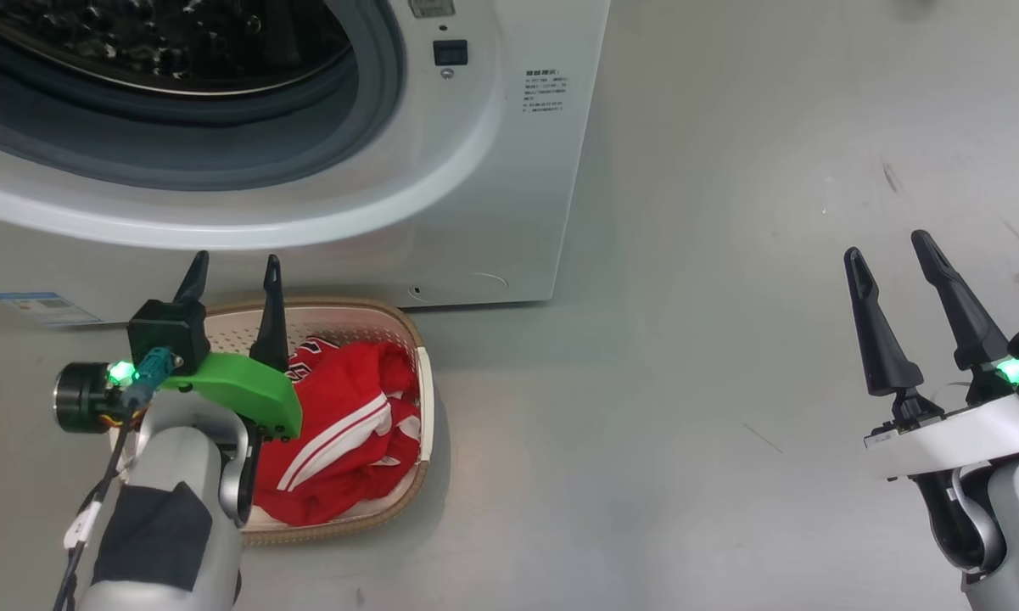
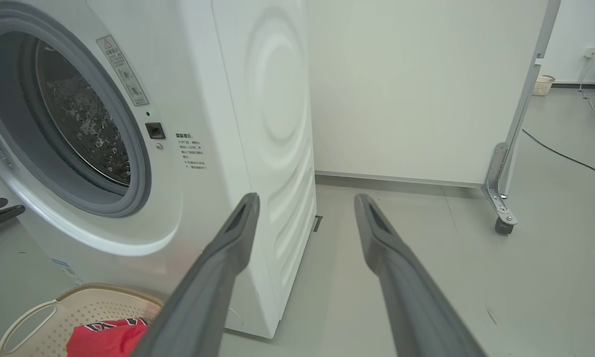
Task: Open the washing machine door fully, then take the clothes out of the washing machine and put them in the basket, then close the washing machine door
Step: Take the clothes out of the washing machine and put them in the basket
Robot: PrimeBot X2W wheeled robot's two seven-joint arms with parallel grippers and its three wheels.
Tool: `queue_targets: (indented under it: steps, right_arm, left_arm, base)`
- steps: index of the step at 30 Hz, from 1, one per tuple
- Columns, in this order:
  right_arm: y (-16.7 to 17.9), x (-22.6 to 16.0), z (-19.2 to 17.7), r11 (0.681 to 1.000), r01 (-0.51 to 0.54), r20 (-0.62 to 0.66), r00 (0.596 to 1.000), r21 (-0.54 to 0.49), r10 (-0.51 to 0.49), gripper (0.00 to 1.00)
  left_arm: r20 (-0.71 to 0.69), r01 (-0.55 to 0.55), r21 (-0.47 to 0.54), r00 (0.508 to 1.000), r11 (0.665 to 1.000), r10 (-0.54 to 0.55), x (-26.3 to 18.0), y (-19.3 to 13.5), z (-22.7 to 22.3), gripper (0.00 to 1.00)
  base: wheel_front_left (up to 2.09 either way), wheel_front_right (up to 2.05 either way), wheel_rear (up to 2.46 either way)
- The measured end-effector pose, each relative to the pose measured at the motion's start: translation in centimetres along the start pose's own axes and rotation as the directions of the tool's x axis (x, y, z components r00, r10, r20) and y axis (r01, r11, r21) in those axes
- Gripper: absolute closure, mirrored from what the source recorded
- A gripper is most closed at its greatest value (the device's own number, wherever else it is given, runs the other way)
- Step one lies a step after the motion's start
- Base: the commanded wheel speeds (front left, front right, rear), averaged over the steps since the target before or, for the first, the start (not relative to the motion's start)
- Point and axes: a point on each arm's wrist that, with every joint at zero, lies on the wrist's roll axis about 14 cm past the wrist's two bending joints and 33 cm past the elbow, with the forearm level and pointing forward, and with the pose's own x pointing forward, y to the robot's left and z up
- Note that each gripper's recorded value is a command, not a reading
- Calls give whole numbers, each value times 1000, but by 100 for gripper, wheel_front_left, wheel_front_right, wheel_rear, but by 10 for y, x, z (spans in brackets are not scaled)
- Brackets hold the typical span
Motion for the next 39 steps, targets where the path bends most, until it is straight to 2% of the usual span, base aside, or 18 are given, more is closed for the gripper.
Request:
queue_targets:
  steps: [16, 25, 39]
  right_arm:
    - [38, -19, 21, 997, -70, 63, 996, 14, 69, 0]
    - [41, -24, 25, 998, -66, 76, 995, 14, 65, 0]
    - [33, -27, 31, 999, -27, 103, 994, 30, 24, 0]
  left_arm:
    - [169, -9, -10, 986, 1000, 11, -64, -2, 51, 0]
    - [212, -18, -35, 977, 999, 25, -79, -4, 60, 0]
    - [269, 48, -55, 963, 997, -31, -90, -25, 74, 0]
  base:
    - [0, 0, 0]
    - [0, 0, 0]
    - [0, 0, 0]
